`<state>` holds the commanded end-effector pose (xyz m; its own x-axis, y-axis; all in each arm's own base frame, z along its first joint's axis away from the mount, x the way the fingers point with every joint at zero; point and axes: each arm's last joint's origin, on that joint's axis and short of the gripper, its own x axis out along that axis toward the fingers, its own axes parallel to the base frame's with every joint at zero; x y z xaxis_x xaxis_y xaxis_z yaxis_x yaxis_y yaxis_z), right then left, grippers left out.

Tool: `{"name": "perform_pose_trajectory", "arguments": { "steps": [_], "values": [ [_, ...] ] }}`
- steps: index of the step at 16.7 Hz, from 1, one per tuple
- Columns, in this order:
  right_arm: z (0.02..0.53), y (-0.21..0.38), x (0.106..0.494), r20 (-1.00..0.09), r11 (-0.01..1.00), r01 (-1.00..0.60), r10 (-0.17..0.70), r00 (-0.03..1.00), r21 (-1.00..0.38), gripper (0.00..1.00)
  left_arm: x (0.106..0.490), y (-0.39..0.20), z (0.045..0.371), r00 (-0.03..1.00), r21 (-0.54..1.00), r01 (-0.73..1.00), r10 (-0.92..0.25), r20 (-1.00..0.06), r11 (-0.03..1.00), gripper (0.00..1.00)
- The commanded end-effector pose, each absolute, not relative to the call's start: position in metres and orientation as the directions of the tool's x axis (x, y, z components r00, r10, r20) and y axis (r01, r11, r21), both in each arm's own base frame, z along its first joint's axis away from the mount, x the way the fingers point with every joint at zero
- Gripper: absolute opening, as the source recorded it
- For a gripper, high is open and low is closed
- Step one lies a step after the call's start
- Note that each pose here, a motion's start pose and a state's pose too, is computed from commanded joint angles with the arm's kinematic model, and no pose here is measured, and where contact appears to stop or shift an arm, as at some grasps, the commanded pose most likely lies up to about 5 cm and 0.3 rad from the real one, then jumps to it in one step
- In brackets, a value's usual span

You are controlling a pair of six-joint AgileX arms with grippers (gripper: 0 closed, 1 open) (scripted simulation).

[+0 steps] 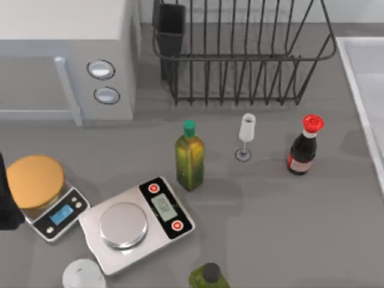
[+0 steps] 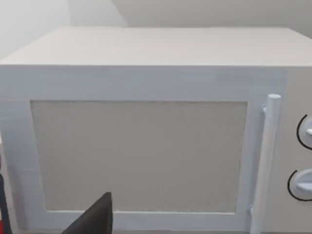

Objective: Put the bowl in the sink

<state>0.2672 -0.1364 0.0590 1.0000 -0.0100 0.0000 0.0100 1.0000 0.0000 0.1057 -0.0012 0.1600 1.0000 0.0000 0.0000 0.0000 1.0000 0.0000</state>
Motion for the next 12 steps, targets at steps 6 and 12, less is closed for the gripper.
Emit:
{"name": "perform_pose_trajectory", "arguments": {
  "steps": [6,12],
  "values": [
    [0.059,-0.1364,0.2672,0.0,1.0,0.01,-0.01,1.0,0.0,0.45,0.1057,-0.0012,0.16,1.0,0.0,0.0,0.0,0.0,1.0,1.0],
    [0.059,-0.1364,0.2672,0.0,1.0,0.01,-0.01,1.0,0.0,0.9,0.1057,-0.0012,0.16,1.0,0.0,0.0,0.0,0.0,1.0,1.0]
  ]
}}
